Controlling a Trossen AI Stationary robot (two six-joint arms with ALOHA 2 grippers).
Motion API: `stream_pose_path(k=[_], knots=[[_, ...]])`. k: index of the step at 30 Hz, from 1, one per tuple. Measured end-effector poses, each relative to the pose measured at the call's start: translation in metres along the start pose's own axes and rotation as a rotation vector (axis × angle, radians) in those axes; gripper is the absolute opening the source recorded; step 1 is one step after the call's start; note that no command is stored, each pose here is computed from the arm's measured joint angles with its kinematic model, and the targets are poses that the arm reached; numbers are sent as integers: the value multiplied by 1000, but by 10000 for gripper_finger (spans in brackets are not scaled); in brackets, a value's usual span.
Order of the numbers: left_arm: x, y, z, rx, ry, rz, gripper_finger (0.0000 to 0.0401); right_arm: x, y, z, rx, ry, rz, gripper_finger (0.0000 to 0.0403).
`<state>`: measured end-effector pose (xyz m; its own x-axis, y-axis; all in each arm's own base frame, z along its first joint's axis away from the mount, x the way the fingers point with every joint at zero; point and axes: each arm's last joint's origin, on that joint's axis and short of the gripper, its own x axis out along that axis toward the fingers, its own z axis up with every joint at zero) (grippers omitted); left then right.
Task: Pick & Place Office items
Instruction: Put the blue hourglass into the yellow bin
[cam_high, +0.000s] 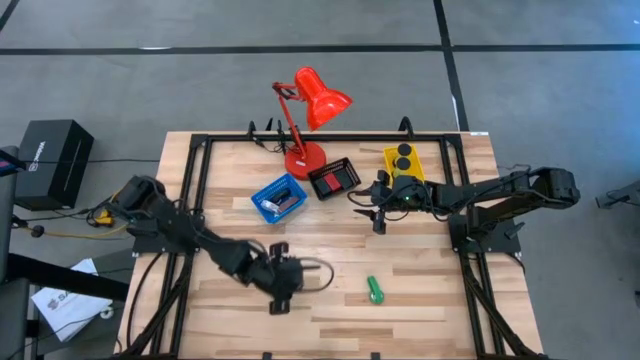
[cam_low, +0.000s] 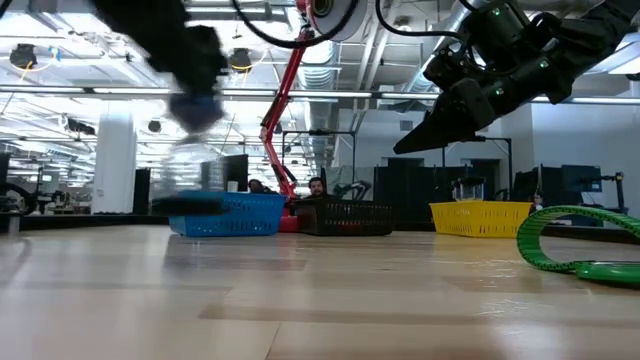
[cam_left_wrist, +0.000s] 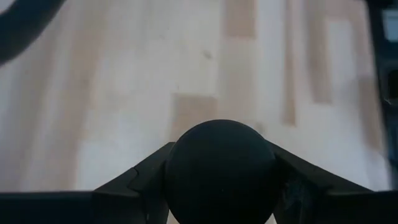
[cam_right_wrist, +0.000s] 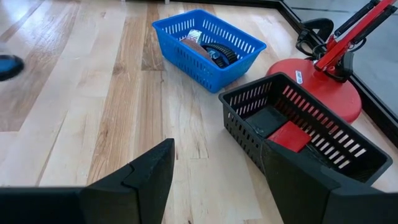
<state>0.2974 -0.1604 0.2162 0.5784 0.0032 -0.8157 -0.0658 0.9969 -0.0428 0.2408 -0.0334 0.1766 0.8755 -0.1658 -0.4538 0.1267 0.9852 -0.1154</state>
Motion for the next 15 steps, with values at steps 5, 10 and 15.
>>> stream_pose_path(k=[5, 10, 15], knots=[[-1, 28, 19, 44, -60, 54, 214, 0, 0, -1, -1, 9, 1, 230], [5, 56, 43, 109, -168, 78, 209, -4, 0, 0, -8, 14, 2, 230], [11, 91, 63, 100, -250, 104, 202, -24, -1, -3, -5, 112, 10, 230]])
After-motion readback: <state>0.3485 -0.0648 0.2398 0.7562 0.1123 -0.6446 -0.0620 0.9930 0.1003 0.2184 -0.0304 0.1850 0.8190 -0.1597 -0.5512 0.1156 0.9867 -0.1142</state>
